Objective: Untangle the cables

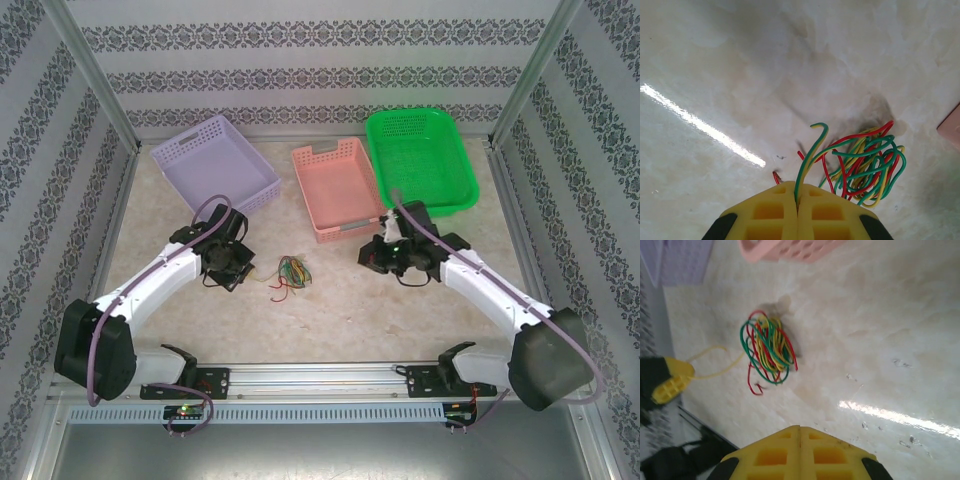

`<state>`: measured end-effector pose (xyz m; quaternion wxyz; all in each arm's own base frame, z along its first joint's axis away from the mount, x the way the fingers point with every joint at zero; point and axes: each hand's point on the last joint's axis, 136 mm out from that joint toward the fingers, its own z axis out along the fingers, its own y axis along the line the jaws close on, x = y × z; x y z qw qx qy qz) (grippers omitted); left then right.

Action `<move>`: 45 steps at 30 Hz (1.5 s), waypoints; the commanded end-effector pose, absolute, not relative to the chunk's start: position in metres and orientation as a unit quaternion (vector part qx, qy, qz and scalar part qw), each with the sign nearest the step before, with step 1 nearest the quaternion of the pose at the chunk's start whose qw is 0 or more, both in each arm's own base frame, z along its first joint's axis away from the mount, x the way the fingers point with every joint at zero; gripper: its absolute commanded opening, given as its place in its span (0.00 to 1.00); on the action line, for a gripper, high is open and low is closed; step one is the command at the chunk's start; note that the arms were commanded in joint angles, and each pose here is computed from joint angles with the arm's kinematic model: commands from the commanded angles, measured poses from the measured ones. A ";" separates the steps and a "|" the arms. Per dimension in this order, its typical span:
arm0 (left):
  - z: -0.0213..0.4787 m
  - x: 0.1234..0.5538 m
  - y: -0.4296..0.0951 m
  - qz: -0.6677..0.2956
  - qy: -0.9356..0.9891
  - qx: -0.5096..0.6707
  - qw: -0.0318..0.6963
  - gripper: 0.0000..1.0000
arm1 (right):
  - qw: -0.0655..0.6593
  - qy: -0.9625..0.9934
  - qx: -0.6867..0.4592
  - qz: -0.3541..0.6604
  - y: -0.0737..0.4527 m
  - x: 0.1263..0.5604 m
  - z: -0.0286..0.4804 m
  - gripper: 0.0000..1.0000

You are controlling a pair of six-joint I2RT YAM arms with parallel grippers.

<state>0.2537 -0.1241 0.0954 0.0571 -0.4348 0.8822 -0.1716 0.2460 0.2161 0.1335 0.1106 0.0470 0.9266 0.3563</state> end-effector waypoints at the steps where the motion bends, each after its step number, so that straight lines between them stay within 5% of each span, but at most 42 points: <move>1: 0.101 0.261 -0.128 -0.187 0.891 -0.409 0.069 0.00 | 0.120 0.941 -0.018 0.317 0.239 0.240 0.122 0.06; 6: 0.103 0.254 -0.125 -0.176 0.905 -0.382 0.065 0.00 | 0.136 0.937 -0.154 0.282 0.305 0.234 0.110 0.42; 13: 0.098 0.246 -0.126 -0.177 0.911 -0.368 0.057 0.00 | 0.145 0.946 -0.199 0.210 0.342 0.265 0.082 0.56; 23: 0.095 0.250 -0.132 -0.198 0.902 -0.380 0.054 0.00 | 0.132 0.963 -0.148 0.185 0.330 0.256 0.098 0.43; 31: 0.094 0.247 -0.136 -0.212 0.894 -0.392 0.045 0.00 | 0.053 0.955 -0.109 0.269 0.359 0.218 0.095 0.35; 45: 0.096 0.237 -0.133 -0.212 0.895 -0.391 0.044 0.00 | 0.030 0.974 -0.066 0.216 0.368 0.225 0.045 0.39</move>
